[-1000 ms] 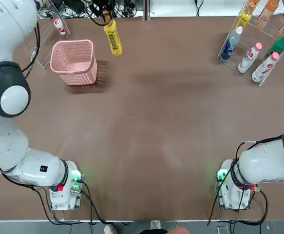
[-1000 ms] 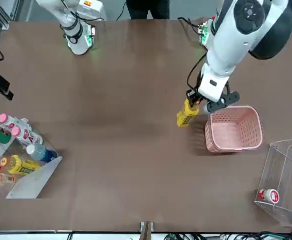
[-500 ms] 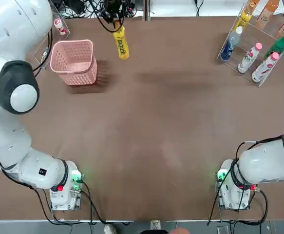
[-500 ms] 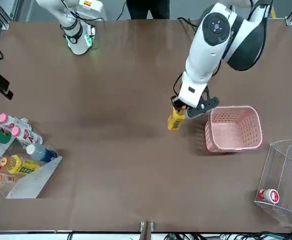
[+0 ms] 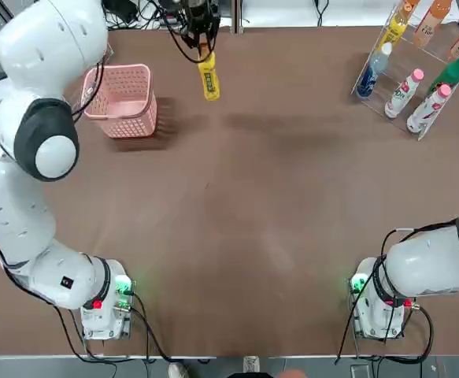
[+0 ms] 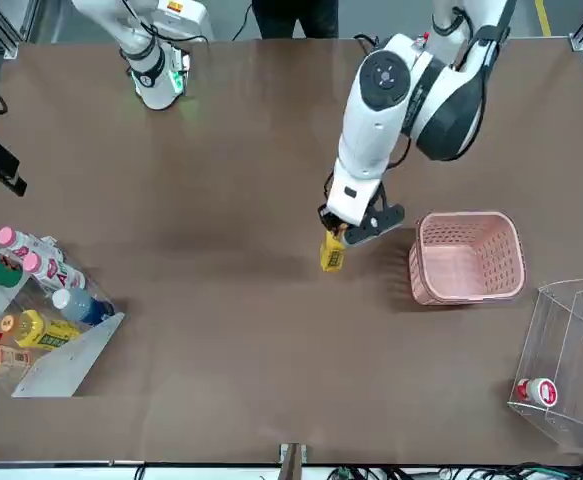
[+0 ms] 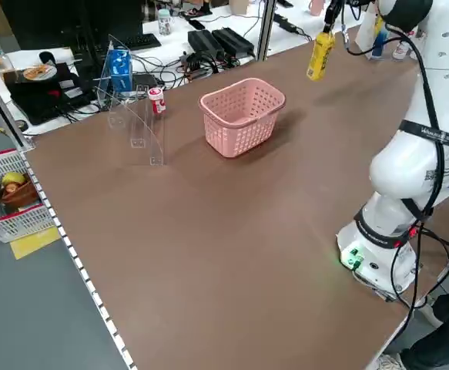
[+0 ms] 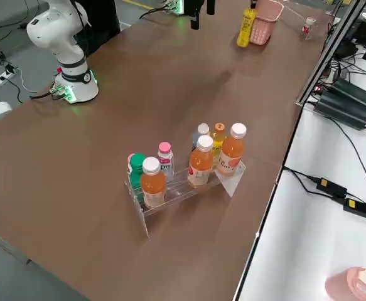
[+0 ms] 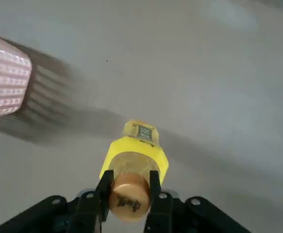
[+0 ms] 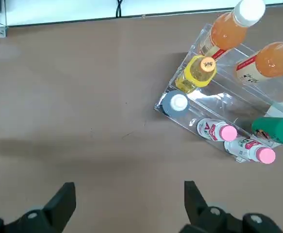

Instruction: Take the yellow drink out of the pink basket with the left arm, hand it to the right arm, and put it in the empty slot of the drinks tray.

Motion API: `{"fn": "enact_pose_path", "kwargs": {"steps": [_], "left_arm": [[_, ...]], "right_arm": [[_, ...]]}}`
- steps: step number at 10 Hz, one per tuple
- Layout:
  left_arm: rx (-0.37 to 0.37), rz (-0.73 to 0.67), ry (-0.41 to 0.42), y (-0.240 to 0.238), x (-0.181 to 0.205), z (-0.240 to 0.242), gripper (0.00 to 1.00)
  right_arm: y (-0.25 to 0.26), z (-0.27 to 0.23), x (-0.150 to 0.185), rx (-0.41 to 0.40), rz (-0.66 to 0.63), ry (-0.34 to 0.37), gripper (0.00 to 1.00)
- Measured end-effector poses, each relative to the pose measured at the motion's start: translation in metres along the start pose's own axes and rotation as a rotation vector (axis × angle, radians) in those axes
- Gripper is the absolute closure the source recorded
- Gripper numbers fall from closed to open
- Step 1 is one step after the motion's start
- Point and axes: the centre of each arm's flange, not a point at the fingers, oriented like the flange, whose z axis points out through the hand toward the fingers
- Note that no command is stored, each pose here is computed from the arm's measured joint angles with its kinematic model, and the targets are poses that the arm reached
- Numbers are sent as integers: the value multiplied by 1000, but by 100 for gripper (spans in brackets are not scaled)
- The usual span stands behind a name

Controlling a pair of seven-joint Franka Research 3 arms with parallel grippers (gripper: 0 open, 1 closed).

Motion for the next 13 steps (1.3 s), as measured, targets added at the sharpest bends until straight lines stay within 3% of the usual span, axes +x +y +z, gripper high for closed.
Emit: {"fn": "enact_pose_path", "kwargs": {"steps": [13], "left_arm": [[-11,-84,36,51,-25,60,66]], "right_arm": [[14,9,-10,-12,18,-98,1]]}}
